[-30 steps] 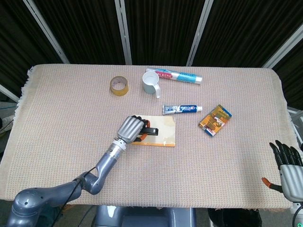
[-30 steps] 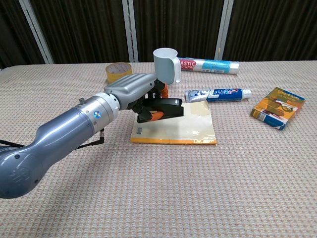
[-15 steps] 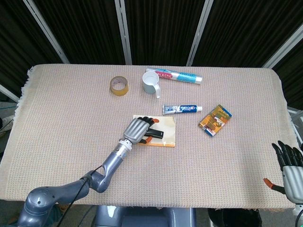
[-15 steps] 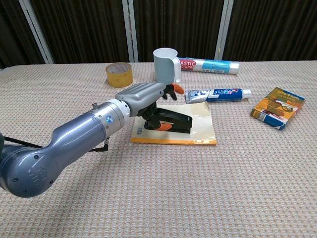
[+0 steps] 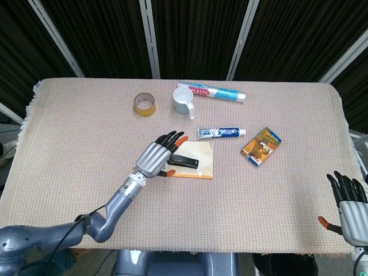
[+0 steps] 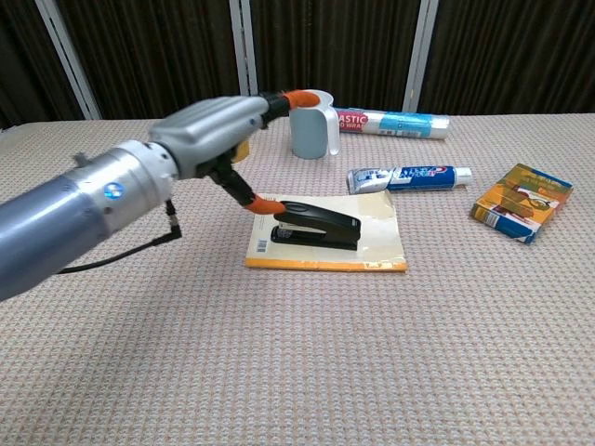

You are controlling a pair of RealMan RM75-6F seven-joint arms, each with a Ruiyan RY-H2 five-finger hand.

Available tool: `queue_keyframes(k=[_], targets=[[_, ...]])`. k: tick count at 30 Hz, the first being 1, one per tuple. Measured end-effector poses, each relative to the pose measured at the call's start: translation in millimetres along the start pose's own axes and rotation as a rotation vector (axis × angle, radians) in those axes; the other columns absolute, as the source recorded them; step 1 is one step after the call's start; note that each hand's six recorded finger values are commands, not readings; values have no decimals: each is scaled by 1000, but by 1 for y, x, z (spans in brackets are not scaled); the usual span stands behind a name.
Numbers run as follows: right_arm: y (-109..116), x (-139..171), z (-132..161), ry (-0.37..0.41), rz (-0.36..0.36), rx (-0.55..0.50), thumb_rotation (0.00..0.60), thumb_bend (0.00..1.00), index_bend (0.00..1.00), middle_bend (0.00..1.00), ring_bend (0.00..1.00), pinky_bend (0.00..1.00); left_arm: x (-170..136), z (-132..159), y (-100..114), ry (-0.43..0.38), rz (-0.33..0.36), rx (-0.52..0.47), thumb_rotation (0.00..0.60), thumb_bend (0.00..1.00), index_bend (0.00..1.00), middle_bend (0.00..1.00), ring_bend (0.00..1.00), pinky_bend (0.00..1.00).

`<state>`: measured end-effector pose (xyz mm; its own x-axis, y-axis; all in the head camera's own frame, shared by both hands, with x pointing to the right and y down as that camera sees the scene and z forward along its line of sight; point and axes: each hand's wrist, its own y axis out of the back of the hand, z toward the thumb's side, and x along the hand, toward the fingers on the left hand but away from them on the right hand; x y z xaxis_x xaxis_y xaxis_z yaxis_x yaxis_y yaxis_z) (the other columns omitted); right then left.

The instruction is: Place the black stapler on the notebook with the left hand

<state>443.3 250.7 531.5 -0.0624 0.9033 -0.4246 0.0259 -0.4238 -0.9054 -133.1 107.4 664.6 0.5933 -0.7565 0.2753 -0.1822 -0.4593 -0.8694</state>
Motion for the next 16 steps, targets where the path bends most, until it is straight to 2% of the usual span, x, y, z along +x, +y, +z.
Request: queue_keyframes(k=[4,8,14,16], targets=[[-2,-1,1,-5,2,11,600,66,0,0,0,0,-61,-30,26,68,56,123,600,191,0,0,0,161],[-7,-2,3,-14,9,29,600,66,0,0,0,0,-142,-69,40,203,41,301,600,198,0,0,0,145],[-16,-8,6,-30,26,59,600,67,0,0,0,0,-238,-99,38,380,-14,375,600,210,0,0,0,120],[-18,-10,7,-34,31,63,600,67,0,0,0,0,-254,-106,38,423,-20,365,600,211,0,0,0,115]])
